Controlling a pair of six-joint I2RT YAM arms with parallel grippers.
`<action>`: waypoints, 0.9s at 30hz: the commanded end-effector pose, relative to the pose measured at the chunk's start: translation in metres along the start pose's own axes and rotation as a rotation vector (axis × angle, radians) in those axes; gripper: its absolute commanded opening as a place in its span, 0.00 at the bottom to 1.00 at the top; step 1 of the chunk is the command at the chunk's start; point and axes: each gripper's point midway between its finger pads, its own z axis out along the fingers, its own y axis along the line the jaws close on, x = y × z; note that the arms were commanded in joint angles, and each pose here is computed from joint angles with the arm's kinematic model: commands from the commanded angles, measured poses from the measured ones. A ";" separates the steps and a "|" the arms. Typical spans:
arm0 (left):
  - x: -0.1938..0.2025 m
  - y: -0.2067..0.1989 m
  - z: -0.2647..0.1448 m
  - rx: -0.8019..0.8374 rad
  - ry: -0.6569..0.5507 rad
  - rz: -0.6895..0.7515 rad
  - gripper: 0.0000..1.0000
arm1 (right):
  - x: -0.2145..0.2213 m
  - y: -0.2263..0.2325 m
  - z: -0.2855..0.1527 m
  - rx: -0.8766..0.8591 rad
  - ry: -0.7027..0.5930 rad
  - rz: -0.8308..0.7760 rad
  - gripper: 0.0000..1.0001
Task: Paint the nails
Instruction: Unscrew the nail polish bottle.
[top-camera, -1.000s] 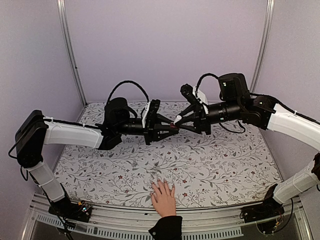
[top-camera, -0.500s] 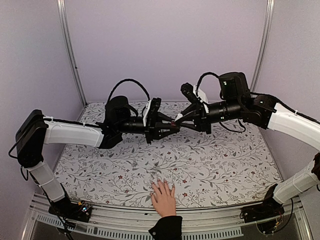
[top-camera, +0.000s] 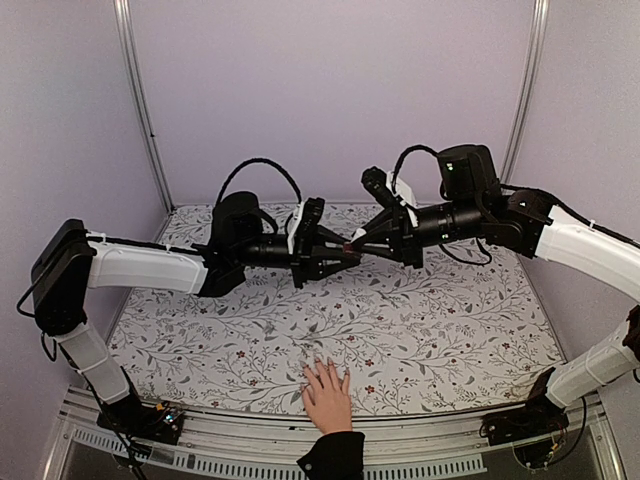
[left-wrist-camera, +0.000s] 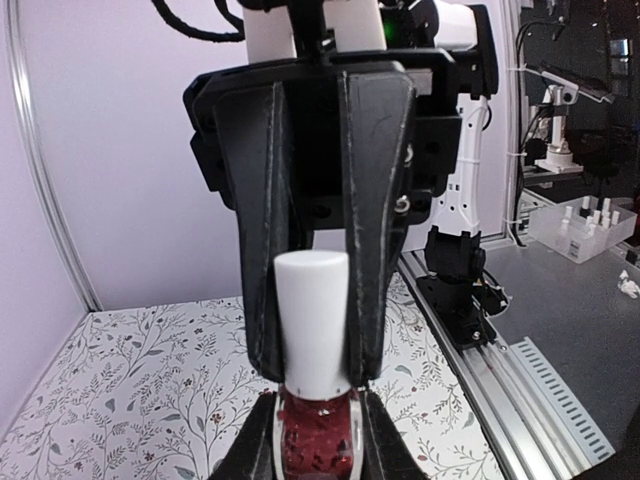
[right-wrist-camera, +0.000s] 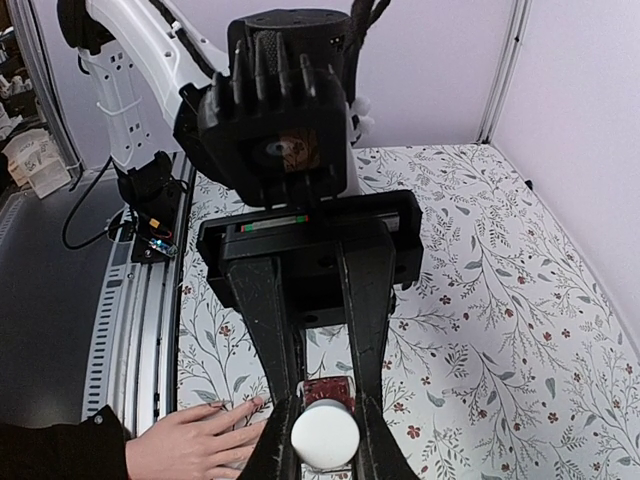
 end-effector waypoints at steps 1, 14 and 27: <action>0.003 0.005 0.004 -0.019 0.023 0.012 0.00 | -0.020 0.004 -0.010 -0.003 -0.049 -0.030 0.00; 0.018 0.013 0.008 -0.043 0.077 -0.026 0.00 | -0.023 0.011 -0.015 -0.026 -0.057 -0.058 0.00; 0.030 0.023 0.012 -0.064 0.142 -0.039 0.00 | -0.015 0.007 -0.008 -0.003 0.000 -0.063 0.00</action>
